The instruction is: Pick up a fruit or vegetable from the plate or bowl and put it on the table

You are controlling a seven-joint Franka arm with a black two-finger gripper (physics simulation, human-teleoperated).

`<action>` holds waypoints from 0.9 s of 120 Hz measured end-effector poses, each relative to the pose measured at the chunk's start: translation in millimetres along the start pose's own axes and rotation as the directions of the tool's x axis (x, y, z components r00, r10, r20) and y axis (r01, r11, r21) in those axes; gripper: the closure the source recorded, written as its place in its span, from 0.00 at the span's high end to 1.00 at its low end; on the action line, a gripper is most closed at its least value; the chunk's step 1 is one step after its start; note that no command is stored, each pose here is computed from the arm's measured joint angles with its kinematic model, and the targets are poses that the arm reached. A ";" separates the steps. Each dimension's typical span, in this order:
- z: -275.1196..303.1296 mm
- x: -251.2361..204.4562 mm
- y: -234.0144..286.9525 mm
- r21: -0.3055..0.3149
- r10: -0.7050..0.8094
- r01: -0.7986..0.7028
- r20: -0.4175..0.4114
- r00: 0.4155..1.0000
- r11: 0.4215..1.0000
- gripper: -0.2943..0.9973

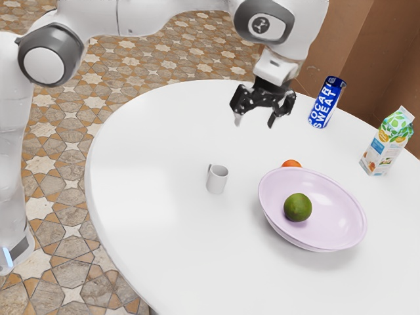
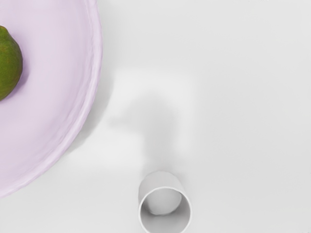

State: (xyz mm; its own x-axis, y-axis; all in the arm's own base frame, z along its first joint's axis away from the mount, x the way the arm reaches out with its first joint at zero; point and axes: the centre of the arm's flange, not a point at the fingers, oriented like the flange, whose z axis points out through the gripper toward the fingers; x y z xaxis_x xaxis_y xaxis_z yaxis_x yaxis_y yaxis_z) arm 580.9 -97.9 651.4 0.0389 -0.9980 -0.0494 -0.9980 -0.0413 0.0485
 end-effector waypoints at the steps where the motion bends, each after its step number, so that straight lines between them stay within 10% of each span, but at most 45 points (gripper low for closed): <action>1: 0.9 2.7 -0.1 -0.002 0.019 -0.019 -0.001 1.000 1.000 0.77; 48: 29.2 23.3 -21.7 0.010 0.571 -0.571 -0.033 0.820 0.821 0.77; 108: 60.4 45.1 -62.0 0.131 0.851 -0.841 -0.077 0.519 0.525 0.77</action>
State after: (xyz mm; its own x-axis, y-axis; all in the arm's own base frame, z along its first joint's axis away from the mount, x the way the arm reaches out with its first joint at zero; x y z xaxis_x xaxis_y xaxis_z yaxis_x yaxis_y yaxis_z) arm 641.4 -137.4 585.9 -0.8251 -0.5573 0.0926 -0.5634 0.8237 -0.0636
